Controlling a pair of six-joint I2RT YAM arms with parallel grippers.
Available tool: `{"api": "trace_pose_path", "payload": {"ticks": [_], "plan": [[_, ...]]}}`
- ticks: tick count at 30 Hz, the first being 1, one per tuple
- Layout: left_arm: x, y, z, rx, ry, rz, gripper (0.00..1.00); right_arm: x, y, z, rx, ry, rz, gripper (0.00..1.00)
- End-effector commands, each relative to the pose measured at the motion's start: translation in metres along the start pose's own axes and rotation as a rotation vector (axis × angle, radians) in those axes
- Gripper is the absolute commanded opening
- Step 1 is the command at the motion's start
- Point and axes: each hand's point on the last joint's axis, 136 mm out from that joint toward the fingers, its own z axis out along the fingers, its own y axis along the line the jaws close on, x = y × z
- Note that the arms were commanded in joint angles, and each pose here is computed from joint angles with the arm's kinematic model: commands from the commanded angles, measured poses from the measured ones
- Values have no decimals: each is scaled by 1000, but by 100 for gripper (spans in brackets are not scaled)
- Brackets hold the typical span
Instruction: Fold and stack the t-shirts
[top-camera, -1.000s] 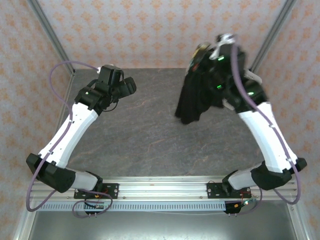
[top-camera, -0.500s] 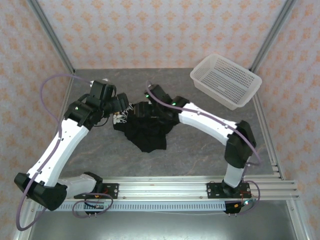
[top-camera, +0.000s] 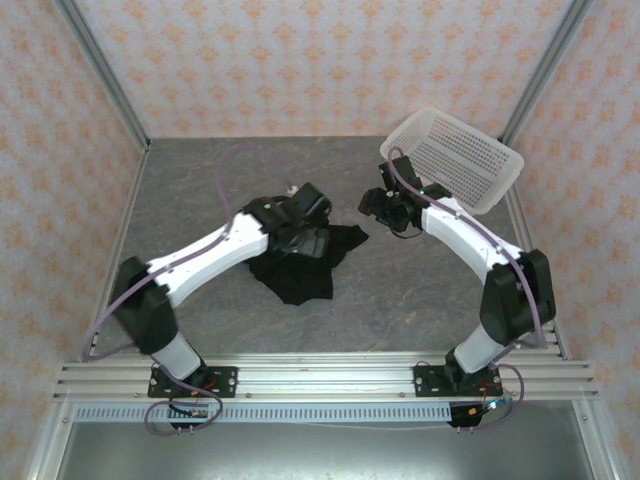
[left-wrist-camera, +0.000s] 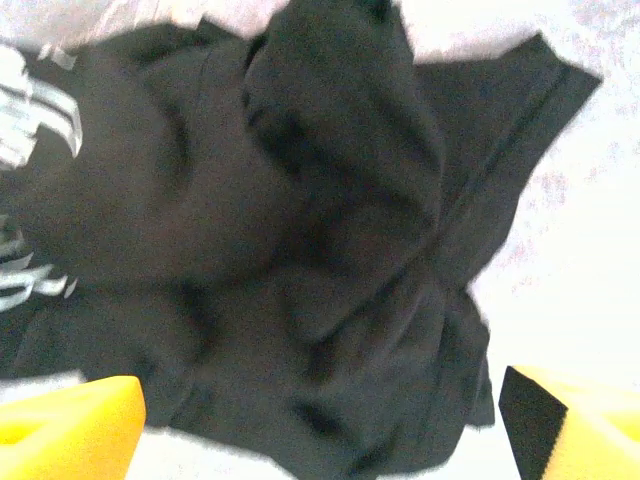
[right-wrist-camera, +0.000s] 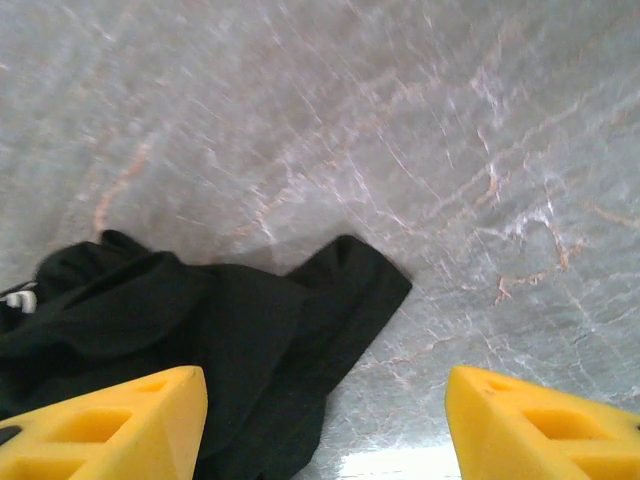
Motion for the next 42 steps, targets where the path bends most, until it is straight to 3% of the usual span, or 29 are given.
{"api": "trace_pose_path", "payload": {"ticks": [1,8,14,17,22,24,26,28,42], "plan": [[-27,4,15,-129,-35,68,95,16,-8,19,24,85,83,65],[-39,2,63,-242,12,124,90,24,-3,64,9,151,200,64],[-48,14,89,-261,31,71,74,27,9,91,-9,188,248,59],[-48,21,95,-275,42,69,55,31,13,105,-4,205,262,56],[-53,34,89,-277,24,43,11,29,19,120,-11,190,307,49],[-59,42,78,-287,2,23,0,25,20,123,-8,175,314,37],[-66,51,62,-293,-31,-6,0,20,19,121,-2,152,314,15],[-72,61,45,-295,-70,-44,0,11,20,111,-1,111,309,0],[-117,145,-124,-148,-435,-353,0,-102,52,-90,-72,-367,100,0]]}}
